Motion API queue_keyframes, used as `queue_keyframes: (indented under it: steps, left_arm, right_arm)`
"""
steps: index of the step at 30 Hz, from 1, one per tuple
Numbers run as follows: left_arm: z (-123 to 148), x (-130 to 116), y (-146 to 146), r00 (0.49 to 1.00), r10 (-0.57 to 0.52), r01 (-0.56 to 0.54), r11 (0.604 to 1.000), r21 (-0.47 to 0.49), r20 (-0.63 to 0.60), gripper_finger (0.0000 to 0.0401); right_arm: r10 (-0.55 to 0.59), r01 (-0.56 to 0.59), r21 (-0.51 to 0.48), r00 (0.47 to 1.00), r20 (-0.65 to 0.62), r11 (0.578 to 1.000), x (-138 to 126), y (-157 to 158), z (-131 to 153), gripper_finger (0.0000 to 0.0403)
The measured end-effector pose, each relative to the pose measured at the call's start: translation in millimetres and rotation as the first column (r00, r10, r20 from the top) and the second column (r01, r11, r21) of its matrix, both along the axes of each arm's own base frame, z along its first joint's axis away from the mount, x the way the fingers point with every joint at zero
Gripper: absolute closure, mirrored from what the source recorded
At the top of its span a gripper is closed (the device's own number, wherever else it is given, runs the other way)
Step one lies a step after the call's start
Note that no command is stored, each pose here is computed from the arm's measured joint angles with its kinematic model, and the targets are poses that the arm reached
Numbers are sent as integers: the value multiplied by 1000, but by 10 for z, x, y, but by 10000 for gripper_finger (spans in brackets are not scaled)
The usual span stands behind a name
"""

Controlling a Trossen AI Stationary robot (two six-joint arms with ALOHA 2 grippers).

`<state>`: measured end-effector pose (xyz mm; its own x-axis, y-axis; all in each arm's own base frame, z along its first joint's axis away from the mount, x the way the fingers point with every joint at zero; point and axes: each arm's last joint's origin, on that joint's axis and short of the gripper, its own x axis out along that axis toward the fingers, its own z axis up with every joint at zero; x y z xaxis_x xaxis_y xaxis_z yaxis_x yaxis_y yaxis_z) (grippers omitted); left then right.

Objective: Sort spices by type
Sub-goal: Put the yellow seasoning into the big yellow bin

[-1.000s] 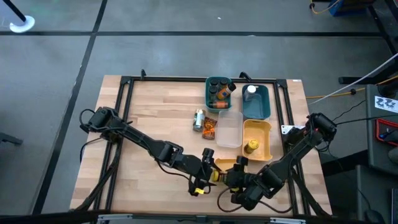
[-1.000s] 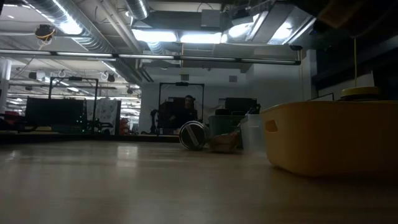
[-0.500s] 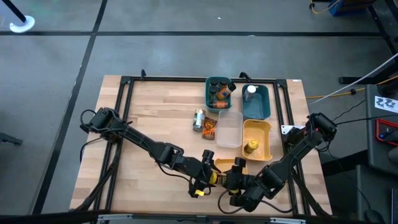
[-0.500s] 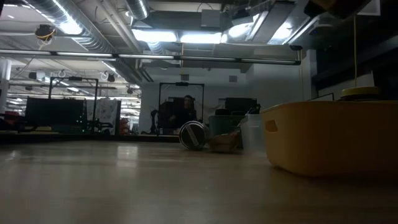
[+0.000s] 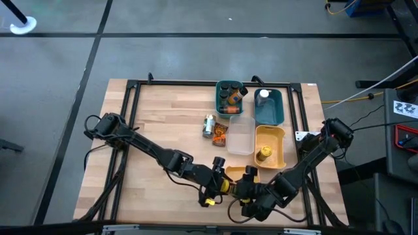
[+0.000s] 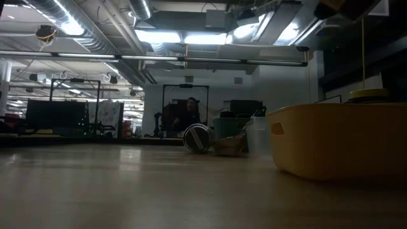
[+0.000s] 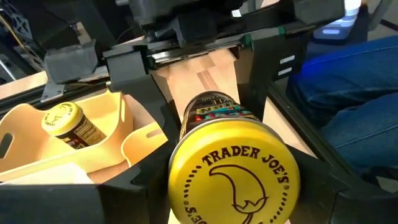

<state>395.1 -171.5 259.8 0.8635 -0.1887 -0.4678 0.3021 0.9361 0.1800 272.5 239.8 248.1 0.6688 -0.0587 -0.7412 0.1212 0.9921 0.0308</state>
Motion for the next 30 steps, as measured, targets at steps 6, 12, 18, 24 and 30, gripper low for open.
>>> queue_keyframes:
  steps: [6,12,18,24,30]
  left_arm:
    - [12,9,4,1000,0,0,1000,-11,12,186]
    - [15,12,6,1000,7,-6,1000,-21,14,186]
    - [12,14,19,1000,26,-26,999,-23,10,187]
    - [15,30,50,999,45,-45,998,-46,9,187]
    - [76,133,236,992,115,-107,986,-129,58,187]
  right_arm:
    - [46,-39,88,996,-80,995,45,-43,-16,152]
    - [100,-64,189,978,-184,980,101,-129,-39,148]
    - [124,-67,192,943,-307,979,34,-185,-87,148]
    - [116,-60,180,942,-316,982,-139,-214,75,148]
    - [93,-60,156,972,-215,986,-420,-298,435,148]
